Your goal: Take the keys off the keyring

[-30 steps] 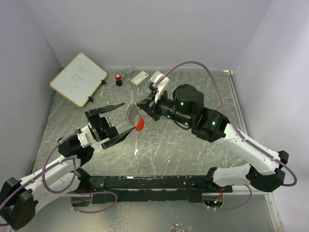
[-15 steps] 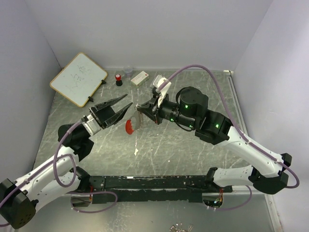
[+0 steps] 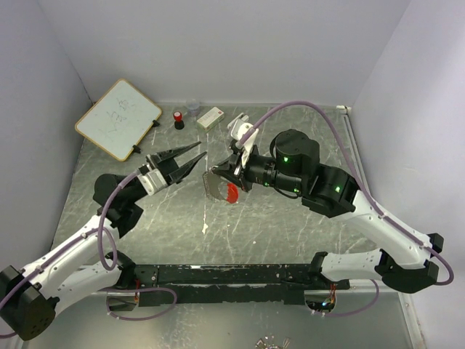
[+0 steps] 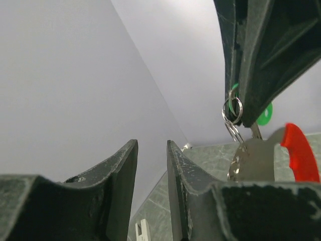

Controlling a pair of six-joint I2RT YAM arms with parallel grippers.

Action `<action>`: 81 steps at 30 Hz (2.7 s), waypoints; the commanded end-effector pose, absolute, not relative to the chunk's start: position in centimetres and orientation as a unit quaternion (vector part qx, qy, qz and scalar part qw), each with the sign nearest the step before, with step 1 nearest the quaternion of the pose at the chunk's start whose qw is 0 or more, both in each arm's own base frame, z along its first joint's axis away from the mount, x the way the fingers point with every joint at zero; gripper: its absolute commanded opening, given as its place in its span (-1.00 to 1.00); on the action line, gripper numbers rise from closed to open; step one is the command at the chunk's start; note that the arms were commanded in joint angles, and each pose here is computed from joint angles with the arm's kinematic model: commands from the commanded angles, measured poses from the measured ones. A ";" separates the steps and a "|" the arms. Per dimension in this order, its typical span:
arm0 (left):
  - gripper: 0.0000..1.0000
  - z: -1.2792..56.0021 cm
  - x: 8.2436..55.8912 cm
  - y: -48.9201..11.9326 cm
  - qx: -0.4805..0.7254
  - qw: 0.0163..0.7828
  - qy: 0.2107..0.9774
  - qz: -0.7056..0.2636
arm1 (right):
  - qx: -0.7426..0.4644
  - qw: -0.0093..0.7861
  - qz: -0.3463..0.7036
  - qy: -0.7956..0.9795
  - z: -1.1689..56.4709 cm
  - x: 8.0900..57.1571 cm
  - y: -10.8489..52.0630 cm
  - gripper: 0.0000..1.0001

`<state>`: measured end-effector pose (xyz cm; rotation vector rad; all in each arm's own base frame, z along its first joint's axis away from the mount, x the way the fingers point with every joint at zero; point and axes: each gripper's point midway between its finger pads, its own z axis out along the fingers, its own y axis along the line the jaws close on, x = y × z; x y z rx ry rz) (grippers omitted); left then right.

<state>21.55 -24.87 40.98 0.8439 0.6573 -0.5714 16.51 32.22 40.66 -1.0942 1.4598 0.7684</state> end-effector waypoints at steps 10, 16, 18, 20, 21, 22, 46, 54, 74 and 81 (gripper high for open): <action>-0.13 40.5 17.5 -27.5 0.522 0.739 0.270 -0.329 | -0.473 0.547 0.306 0.619 41.0 16.1 30.6 -1.00; -0.18 39.9 17.0 -28.2 0.543 0.703 0.286 -0.358 | -0.472 0.550 0.303 0.619 40.9 16.2 30.5 -1.00; -0.19 39.9 16.9 -28.2 0.540 0.700 0.288 -0.367 | -0.471 0.552 0.303 0.618 41.0 16.3 30.5 -1.00; -0.19 39.8 16.6 -28.3 0.542 0.693 0.287 -0.378 | -0.469 0.555 0.302 0.617 41.1 16.3 30.5 -1.00; -0.20 39.8 16.5 -28.4 0.544 0.690 0.287 -0.380 | -0.469 0.556 0.303 0.616 41.2 16.3 30.5 -1.00; -0.21 39.7 16.6 -28.5 0.546 0.688 0.290 -0.380 | -0.469 0.556 0.302 0.616 41.2 16.3 30.5 -1.00; -0.23 40.1 16.2 -29.0 0.542 0.679 0.274 -0.414 | -0.475 0.556 0.304 0.611 41.0 16.2 30.6 -1.00; -0.22 40.1 15.6 -28.9 0.551 0.669 0.270 -0.419 | -0.473 0.559 0.304 0.610 41.0 16.0 30.2 -1.00; -0.26 40.6 14.2 -29.2 0.538 0.651 0.243 -0.478 | -0.481 0.564 0.316 0.592 41.4 15.4 30.3 -1.00; -0.30 40.0 14.7 -29.4 0.526 0.646 0.264 -0.486 | -0.482 0.572 0.313 0.585 41.9 15.5 30.3 -1.00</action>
